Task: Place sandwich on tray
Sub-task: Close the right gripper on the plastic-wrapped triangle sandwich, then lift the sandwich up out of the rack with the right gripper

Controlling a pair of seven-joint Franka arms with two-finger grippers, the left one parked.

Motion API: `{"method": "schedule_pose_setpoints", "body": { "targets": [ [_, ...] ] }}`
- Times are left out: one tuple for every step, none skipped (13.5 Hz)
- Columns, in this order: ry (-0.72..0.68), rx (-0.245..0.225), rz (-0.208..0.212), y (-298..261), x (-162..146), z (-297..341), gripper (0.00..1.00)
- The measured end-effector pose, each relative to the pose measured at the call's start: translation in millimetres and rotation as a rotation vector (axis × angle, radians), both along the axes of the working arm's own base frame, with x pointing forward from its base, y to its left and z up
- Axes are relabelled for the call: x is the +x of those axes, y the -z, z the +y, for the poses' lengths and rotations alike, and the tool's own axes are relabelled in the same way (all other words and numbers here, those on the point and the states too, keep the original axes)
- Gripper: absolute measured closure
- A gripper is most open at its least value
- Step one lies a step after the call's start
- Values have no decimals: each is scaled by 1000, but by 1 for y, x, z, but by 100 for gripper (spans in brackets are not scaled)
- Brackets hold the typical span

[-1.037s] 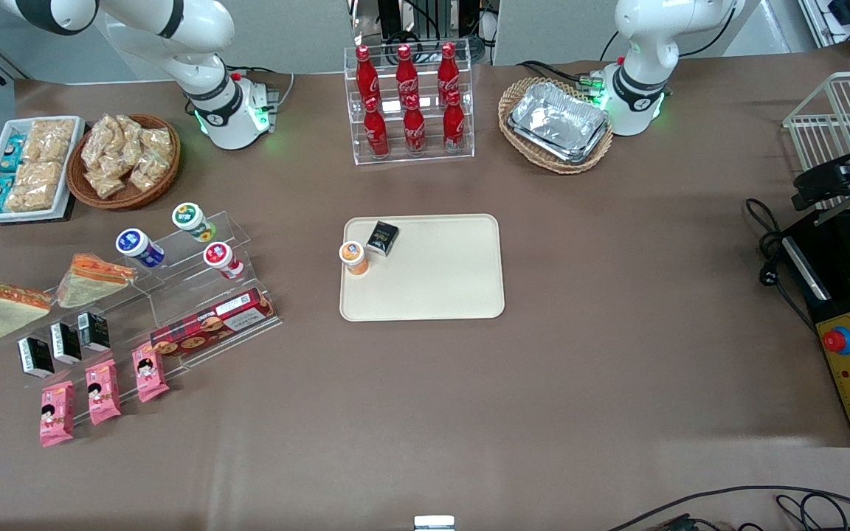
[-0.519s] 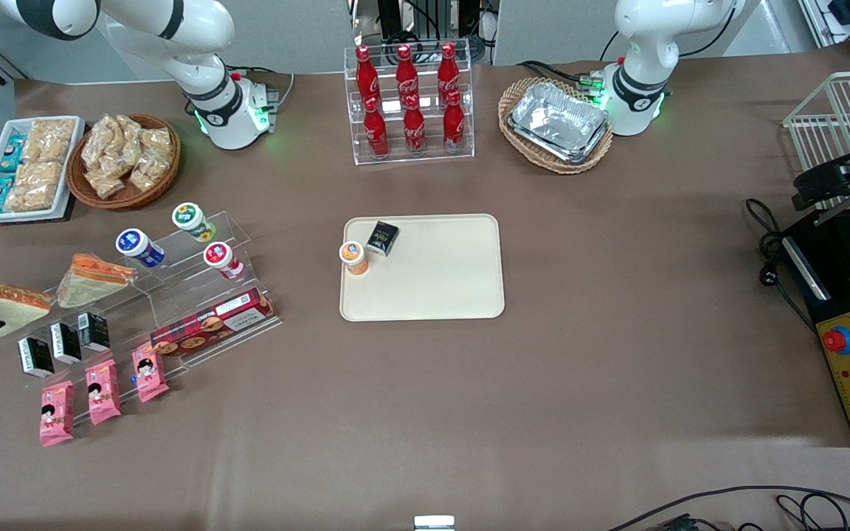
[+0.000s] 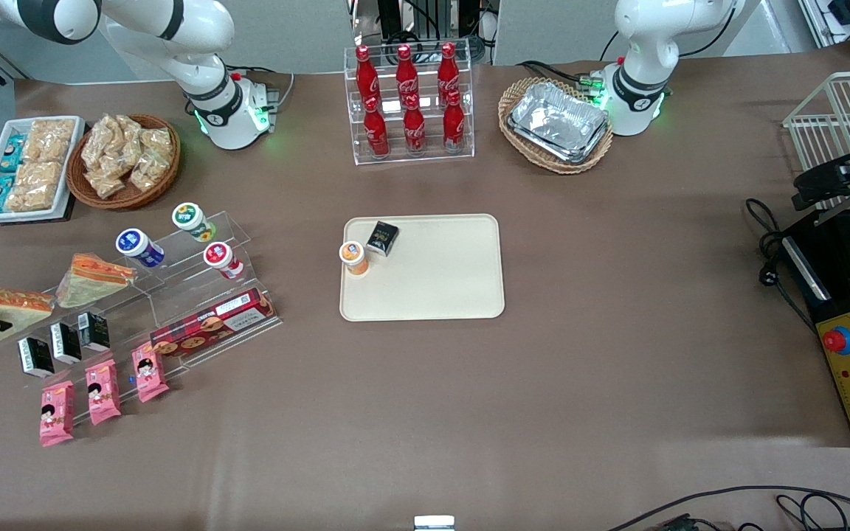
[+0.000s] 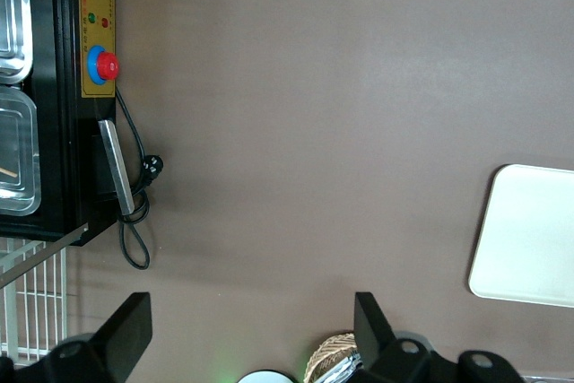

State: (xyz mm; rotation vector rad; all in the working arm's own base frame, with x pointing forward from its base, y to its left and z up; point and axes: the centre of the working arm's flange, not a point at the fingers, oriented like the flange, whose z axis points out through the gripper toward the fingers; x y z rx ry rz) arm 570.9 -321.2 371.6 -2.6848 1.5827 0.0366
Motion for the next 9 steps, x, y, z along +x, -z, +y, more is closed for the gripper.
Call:
{"method": "schedule_pose_setpoints", "body": {
  "targets": [
    [-3, 0, -2, -1, 0, -1, 26],
    [-18, -1, -4, -2, 0, -2, 35],
    [-38, -2, -7, -3, -2, -4, 45],
    [-60, 1, -9, -4, -3, -6, 56],
    [-74, 4, -10, -5, -5, -9, 60],
    [-84, 4, -11, -6, -5, -10, 61],
    [-89, 4, -12, -7, -5, -10, 62],
    [-91, 4, -14, -8, -5, -10, 63],
    [-93, 2, -16, -10, -4, -10, 63]
  ]
}}
